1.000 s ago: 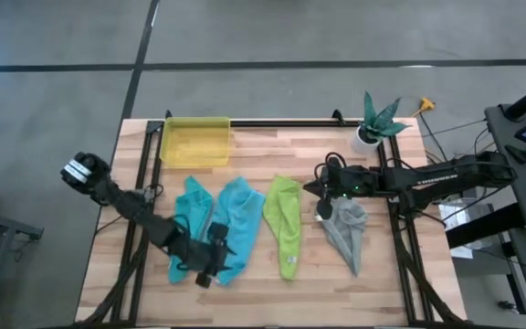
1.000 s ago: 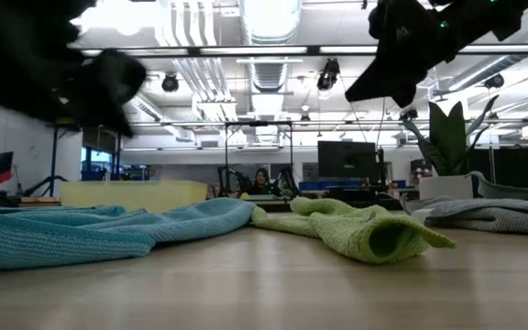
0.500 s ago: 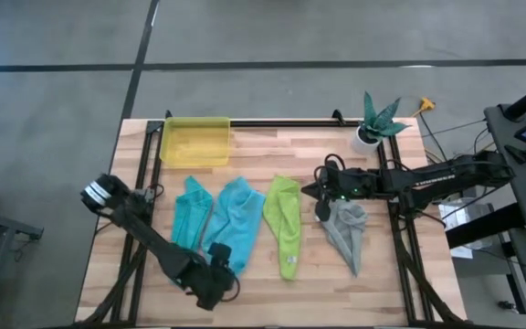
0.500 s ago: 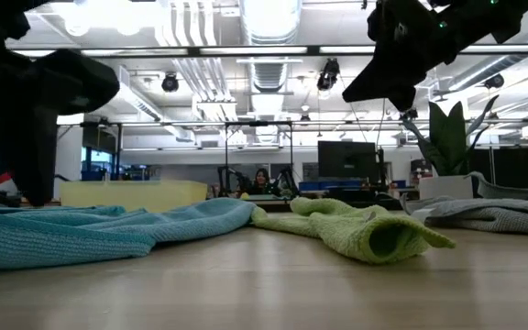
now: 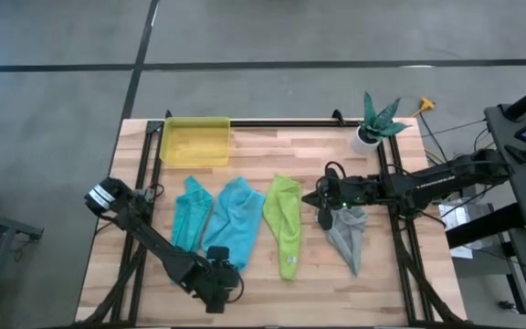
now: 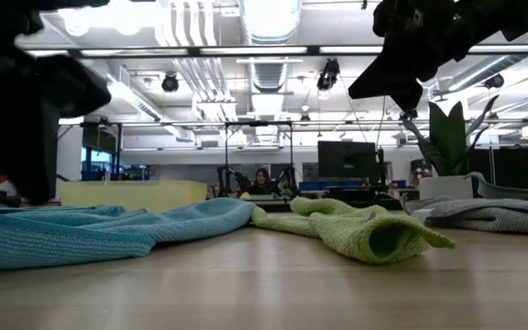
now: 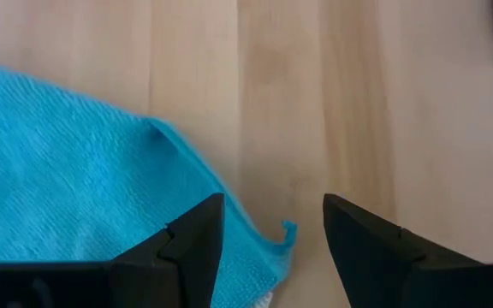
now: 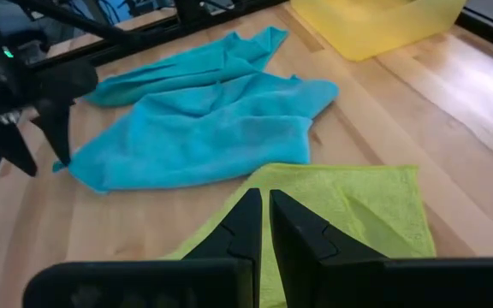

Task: Roll microfiber towels into tight, uniform cylinder then place into a basket
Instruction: Roll the right light blue towel

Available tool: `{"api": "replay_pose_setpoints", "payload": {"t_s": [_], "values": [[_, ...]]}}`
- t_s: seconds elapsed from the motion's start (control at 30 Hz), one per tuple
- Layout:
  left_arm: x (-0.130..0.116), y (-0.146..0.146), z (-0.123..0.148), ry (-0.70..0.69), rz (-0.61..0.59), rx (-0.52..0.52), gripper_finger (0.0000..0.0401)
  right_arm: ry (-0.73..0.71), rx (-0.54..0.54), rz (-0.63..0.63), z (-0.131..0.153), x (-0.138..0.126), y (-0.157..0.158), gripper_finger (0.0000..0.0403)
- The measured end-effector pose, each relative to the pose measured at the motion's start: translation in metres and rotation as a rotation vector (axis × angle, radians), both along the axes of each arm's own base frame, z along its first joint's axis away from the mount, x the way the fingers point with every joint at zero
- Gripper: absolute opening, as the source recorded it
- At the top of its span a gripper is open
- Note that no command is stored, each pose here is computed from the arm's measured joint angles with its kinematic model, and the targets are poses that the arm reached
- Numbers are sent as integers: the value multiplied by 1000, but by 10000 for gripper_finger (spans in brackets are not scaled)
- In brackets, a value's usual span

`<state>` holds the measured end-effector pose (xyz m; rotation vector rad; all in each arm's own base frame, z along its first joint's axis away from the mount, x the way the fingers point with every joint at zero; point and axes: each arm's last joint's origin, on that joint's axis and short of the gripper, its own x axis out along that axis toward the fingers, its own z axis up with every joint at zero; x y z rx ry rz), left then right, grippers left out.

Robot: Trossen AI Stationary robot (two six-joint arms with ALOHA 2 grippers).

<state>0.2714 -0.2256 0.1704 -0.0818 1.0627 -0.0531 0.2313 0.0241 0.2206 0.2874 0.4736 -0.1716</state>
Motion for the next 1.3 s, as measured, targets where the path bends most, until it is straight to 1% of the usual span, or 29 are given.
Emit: {"api": "replay_pose_setpoints", "payload": {"t_s": [0.1,0.27,0.57,1.3], "values": [[1,0,-9,22,3,15,184,6,10,-8,-3,-1,0,22],[3,-1,-17,78,-10,-16,184,12,9,-9,-5,-2,0,22],[3,0,-17,84,2,-25,184,-14,13,-9,-7,-2,-1,22],[4,1,-16,81,5,-24,184,-12,13,-9,-8,-2,-1,22]]}}
